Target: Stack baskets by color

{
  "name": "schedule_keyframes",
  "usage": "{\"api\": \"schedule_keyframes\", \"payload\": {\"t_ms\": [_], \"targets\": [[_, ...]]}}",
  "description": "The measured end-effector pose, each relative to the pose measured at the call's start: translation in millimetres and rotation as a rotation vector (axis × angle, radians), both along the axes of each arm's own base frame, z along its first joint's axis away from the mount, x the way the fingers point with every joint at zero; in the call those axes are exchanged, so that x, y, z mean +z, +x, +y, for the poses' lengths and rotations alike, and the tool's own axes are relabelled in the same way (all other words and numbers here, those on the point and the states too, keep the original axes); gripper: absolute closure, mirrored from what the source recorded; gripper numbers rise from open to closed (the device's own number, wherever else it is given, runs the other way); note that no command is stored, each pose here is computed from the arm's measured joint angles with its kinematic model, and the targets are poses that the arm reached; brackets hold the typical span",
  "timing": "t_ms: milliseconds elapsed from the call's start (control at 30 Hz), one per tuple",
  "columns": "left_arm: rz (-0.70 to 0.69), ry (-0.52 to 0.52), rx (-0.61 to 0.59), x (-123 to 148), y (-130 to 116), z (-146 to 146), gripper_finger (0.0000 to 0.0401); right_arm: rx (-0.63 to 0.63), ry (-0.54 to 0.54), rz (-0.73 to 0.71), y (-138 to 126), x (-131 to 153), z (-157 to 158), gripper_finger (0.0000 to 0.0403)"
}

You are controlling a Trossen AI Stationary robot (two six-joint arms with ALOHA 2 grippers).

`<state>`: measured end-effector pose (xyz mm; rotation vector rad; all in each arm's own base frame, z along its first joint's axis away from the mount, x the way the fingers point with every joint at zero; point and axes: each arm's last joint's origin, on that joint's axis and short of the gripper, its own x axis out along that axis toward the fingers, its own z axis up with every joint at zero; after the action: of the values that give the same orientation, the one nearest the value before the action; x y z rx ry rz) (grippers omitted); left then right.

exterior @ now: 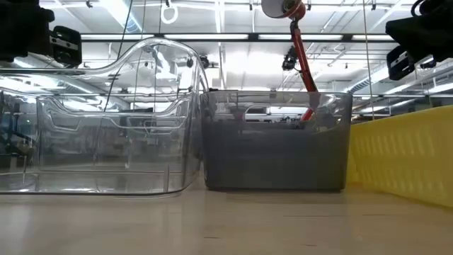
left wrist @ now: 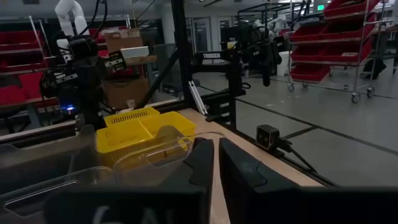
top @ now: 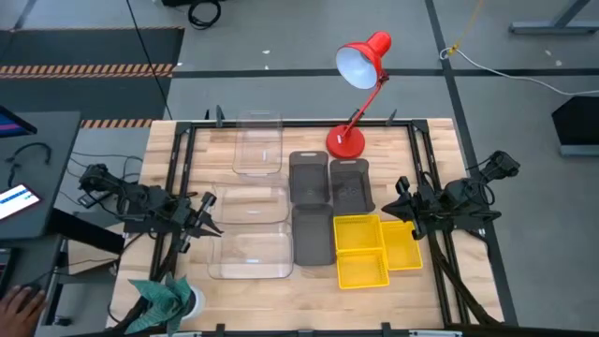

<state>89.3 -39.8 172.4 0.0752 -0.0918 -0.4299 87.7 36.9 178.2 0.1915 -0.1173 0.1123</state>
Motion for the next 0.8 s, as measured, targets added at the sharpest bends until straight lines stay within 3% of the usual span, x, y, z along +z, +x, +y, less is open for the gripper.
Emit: {"api": "schedule_keyframes", "payload": {"t_ms": [800], "targets": [[0.0,0.0,0.0,0.0,0.0,0.0,0.0368,0.0,0.0,0.0,0.0,0.1,0.0,0.0391]]}}
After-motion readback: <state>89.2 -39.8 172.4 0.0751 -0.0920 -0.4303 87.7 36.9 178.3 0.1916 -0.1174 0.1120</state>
